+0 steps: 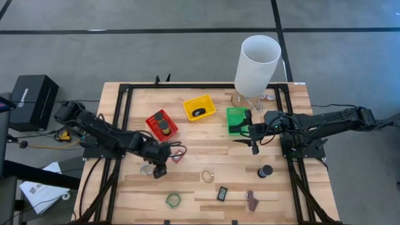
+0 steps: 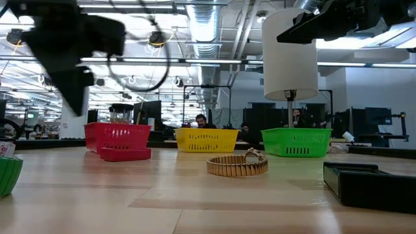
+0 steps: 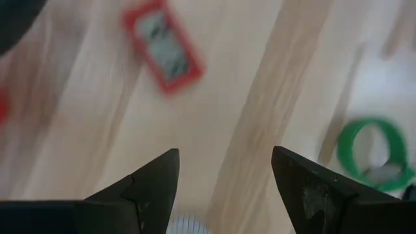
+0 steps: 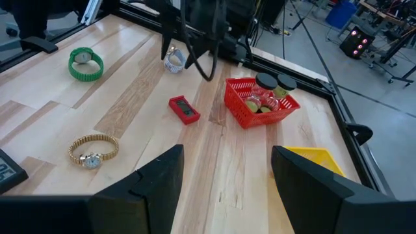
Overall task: Pick & Place Office items
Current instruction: Put the pale blue watch into the yellow basket
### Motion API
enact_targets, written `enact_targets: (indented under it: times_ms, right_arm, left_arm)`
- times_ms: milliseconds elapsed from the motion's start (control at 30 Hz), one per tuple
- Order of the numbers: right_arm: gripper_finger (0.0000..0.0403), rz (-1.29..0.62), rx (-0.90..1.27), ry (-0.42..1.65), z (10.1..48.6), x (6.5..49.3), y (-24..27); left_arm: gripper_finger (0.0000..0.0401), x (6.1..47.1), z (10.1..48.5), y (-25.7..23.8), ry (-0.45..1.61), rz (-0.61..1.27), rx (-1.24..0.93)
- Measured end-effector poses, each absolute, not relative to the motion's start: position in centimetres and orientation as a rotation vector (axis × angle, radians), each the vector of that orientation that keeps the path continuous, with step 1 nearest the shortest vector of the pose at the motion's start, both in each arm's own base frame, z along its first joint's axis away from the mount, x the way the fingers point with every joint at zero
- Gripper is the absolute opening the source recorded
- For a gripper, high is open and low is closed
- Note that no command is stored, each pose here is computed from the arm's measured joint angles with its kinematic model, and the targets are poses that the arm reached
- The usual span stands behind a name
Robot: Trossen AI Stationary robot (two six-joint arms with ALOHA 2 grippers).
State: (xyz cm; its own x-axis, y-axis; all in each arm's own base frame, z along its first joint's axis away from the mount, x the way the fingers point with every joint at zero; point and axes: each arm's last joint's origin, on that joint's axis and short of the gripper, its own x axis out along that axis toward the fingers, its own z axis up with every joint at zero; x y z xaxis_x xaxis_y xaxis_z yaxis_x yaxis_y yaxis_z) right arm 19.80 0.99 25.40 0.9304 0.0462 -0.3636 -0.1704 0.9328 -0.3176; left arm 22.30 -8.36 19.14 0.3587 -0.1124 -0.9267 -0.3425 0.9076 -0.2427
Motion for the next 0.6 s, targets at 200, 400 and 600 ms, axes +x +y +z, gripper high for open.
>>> enact_targets:
  times_ms: [200,400,600]
  right_arm:
    - [0.0224,0.113,-0.353,0.36,25.4,19.8,1.0]
    - [0.0224,0.113,-0.353,0.36,25.4,19.8,1.0]
    - [0.0224,0.113,-0.353,0.36,25.4,19.8,1.0]
  left_arm:
    - [0.0241,20.7,18.8,-9.3,1.343,0.22,-0.495]
    - [0.0241,20.1,18.7,-9.9,1.361,0.3,-0.578]
    - [0.0241,20.0,18.2,-10.3,1.361,0.296,-0.584]
